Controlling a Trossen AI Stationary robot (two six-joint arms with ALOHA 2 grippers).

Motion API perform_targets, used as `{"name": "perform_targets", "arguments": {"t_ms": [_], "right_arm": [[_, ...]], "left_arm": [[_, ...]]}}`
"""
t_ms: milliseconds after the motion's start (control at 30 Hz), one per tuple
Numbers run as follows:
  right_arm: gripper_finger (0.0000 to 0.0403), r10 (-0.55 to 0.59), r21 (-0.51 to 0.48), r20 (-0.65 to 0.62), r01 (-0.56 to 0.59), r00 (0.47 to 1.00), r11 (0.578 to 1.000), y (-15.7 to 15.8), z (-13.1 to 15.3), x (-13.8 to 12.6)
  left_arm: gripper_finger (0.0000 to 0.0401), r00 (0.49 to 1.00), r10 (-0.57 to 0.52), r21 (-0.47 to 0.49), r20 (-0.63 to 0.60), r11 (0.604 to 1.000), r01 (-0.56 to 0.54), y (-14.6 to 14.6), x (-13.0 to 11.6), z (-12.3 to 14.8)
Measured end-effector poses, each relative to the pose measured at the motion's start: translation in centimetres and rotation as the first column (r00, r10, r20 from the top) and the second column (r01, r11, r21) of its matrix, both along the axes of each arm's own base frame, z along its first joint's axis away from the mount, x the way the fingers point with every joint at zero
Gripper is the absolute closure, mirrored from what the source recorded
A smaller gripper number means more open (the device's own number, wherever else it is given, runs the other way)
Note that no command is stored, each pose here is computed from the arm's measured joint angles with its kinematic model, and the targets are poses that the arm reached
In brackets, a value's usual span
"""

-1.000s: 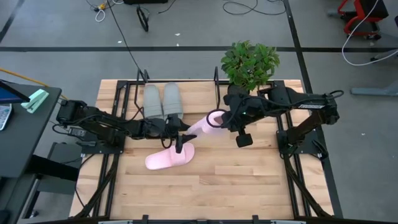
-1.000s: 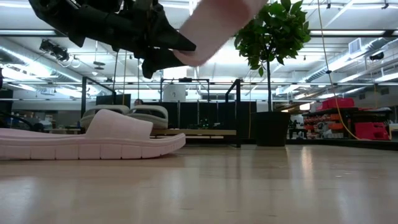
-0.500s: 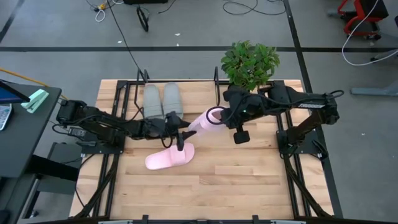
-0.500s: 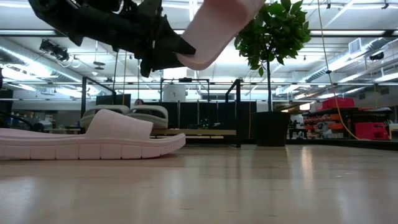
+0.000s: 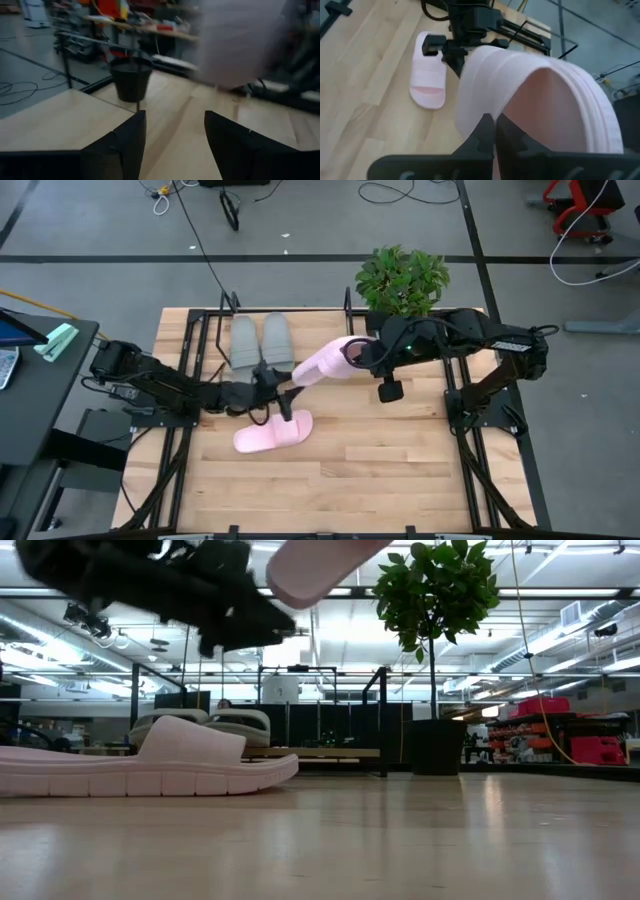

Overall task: Pick and place slides into the shelf
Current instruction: Put the right pink slide on the shelf

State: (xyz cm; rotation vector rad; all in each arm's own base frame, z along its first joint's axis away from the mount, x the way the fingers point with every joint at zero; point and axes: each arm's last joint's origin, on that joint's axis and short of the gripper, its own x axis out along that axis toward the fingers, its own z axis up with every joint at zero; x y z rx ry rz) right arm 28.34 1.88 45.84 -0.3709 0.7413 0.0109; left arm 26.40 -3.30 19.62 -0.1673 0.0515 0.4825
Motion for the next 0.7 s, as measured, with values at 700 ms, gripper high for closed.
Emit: {"name": "perform_targets", "arguments": {"t_ms": [700], "right_arm": [[0.0401, -0.002, -0.028, 0.205, 0.008, 0.979, 1.000, -1.3, 2.2, 0.7]], "left_arm": [[0.0211, 0.876, -0.226, 0.278, 0.426, 0.954, 0.111, -0.5, -4.3, 2.6]]}}
